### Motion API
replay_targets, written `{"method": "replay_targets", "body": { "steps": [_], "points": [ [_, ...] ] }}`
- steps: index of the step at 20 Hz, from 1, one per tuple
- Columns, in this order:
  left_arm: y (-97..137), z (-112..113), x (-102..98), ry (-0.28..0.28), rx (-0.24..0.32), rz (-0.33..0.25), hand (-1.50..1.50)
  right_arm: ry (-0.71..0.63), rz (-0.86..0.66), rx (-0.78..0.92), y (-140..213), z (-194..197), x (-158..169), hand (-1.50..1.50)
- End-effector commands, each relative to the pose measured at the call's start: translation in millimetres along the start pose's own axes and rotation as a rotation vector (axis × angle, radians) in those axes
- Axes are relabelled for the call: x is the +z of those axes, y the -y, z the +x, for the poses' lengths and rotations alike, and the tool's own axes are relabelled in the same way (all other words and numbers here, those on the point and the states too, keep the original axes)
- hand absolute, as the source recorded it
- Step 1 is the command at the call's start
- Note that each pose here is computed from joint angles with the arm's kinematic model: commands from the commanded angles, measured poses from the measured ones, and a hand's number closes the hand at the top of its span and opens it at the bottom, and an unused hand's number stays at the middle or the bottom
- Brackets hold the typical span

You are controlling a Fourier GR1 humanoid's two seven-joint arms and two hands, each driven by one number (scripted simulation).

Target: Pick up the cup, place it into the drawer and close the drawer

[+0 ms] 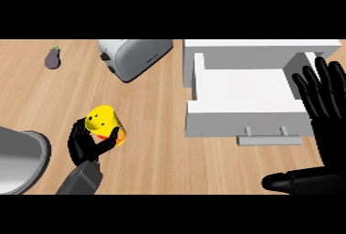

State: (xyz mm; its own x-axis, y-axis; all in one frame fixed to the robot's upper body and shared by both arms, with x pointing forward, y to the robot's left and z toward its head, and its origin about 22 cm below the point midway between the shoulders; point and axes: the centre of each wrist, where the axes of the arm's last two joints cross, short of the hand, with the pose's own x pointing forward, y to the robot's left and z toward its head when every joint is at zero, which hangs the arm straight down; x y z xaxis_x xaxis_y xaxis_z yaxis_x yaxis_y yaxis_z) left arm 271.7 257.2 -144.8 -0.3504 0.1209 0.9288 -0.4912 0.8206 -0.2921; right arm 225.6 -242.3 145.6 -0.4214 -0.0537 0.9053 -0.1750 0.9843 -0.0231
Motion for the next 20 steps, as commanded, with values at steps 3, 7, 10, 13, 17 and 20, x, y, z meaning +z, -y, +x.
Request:
{"method": "replay_targets", "body": {
  "steps": [3, 7, 10, 13, 17, 20],
  "points": [
    [-35.7, 4.6, 8.1, -0.061, 0.086, -0.411, 1.50, 0.001, 0.000, 0.018, 2.0, -1.1, -5.1, -1.50],
    [-24.5, 15.2, -13.6, 0.017, 0.082, -0.445, 1.50, -0.004, -0.008, 0.000, -18.2, 5.0, 8.2, -1.50],
    [-17.1, 24.9, -21.0, 0.061, 0.149, -0.456, 1.50, 0.010, -0.018, 0.012, -6.0, 19.3, 2.3, -1.50],
    [-3.5, 35.9, -38.5, 0.101, 0.200, -0.530, 1.50, 0.003, -0.015, 0.017, -7.0, 15.0, 7.3, -1.50],
    [29.2, 53.1, -26.8, 0.078, 0.189, -0.620, 1.50, -0.016, -0.013, 0.021, 1.3, 20.4, 18.5, -1.50],
    [63.1, 84.3, -35.9, 0.092, 0.225, -0.687, 1.50, -0.038, -0.033, 0.025, 8.0, -2.0, 7.5, -1.50]
  ]
}}
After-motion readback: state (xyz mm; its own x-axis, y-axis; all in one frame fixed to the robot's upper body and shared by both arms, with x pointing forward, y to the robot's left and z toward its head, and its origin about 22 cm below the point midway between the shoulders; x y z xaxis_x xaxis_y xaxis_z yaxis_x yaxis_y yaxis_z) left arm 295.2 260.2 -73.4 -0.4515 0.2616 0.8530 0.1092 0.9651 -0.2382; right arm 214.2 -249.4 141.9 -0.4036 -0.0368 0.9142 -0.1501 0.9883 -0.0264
